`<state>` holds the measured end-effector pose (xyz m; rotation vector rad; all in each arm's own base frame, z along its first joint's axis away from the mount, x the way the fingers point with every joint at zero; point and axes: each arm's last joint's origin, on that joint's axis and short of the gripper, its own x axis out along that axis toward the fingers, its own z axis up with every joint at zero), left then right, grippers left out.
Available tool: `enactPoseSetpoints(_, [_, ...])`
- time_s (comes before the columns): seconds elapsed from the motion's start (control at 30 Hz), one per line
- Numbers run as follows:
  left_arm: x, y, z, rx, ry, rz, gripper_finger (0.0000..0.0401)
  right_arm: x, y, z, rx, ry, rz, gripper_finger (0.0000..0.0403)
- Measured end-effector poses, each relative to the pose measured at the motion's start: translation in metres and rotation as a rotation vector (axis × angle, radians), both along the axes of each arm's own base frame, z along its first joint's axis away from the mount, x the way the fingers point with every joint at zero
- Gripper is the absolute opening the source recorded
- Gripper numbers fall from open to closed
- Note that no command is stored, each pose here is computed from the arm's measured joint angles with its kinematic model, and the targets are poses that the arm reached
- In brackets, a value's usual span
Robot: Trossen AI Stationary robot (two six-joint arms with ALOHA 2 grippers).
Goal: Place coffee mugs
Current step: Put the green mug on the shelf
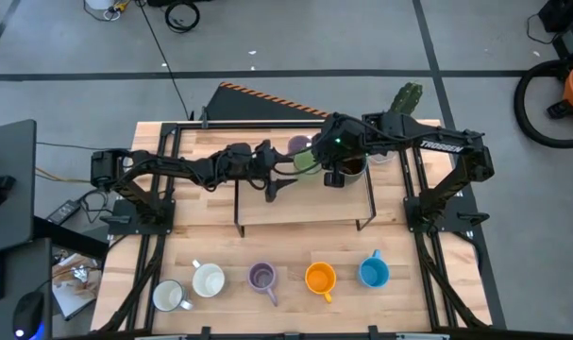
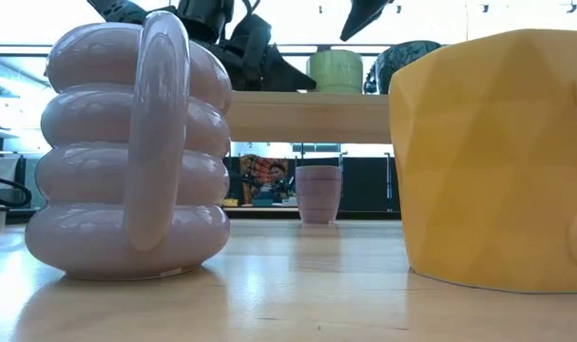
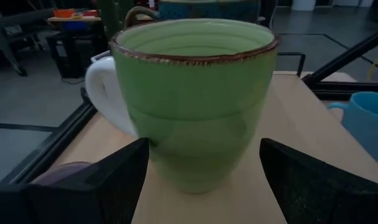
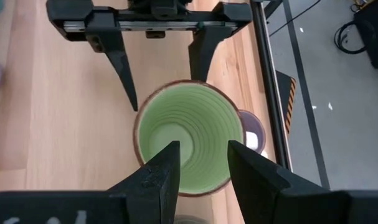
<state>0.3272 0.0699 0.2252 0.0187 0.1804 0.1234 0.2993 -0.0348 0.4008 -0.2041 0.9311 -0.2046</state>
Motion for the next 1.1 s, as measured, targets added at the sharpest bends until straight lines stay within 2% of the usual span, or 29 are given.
enactPoseSetpoints(0.23, [0.002,-0.009,0.003,-0.007,-0.036,-0.022,0.0314,0.0,0.0,0.0,0.001,0.0,0.001,0.014])
enactPoseSetpoints(0.37, [0.003,-0.013,0.004,0.013,-0.038,0.014,0.0314,0.0,0.001,0.0,0.001,-0.001,0.003,0.014])
enactPoseSetpoints(0.7, [0.013,-0.004,-0.007,0.015,-0.032,0.065,0.0314,0.001,0.001,0.0,0.0,-0.006,0.003,0.014])
enactPoseSetpoints(1.1, [0.03,-0.001,-0.004,0.051,-0.041,0.072,0.0314,-0.001,0.001,0.0,0.001,0.008,0.003,0.014])
